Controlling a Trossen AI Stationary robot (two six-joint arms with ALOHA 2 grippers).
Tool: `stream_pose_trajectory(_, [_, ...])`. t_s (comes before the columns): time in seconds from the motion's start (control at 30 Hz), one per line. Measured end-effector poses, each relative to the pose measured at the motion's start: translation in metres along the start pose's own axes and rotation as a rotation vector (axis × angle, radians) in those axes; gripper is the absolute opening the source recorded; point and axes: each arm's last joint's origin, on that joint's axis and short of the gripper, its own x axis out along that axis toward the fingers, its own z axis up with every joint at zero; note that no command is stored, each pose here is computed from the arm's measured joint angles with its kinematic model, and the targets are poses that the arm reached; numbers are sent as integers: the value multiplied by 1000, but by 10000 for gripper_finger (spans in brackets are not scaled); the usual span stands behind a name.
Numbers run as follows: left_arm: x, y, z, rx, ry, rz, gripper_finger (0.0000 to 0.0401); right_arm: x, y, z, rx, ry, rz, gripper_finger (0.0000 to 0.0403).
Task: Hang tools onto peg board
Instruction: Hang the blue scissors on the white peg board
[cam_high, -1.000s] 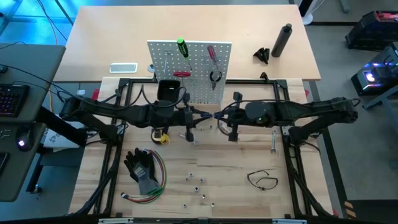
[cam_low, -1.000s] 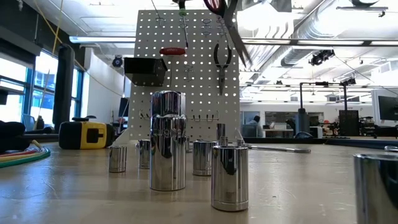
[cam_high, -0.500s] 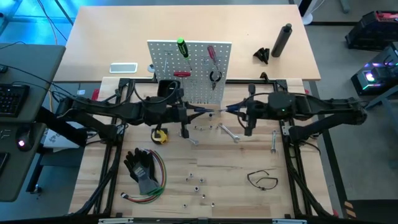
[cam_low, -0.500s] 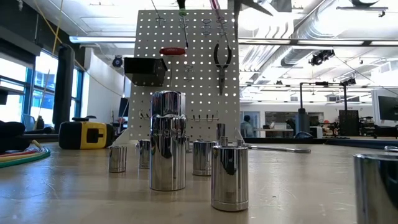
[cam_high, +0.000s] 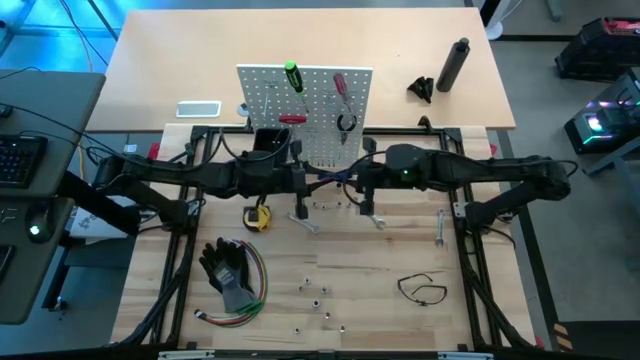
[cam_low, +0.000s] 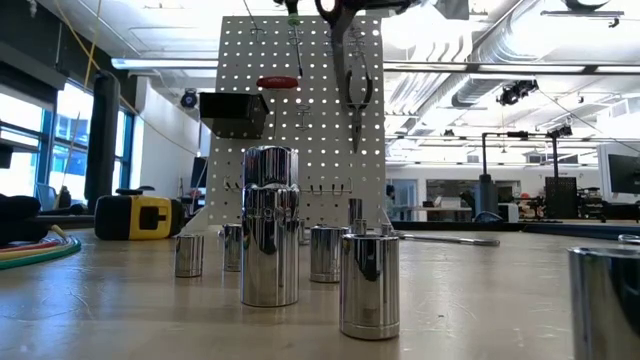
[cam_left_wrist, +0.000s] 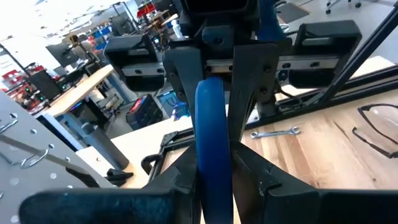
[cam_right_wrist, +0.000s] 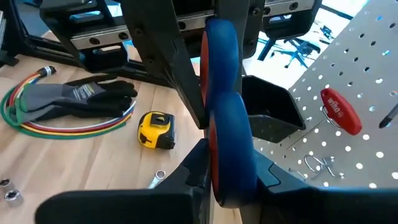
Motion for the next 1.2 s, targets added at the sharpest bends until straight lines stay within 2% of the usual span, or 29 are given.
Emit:
stream_pose_trajectory(0.33, [1, 3, 2, -10, -40, -1, 68, 7, 0, 2, 9, -39, 2, 39])
stream_pose_trajectory(0.63, [1, 2, 7, -67, -94, 4, 182, 8, -1, 1, 5, -32, -2, 33])
stream_pose_trajectory(0.77, [1, 3, 11, -78, -141, -11, 214, 8, -1, 0, 4, -25, -3, 33])
stream_pose_trajectory(0.97, [-5, 2, 25, -78, -252, -8, 229, 8, 0, -2, 3, 2, 0, 33])
stream_pose_trajectory(1.2, [-22, 3, 36, -27, -250, 67, 230, 3, -1, -5, -7, 55, -41, 33])
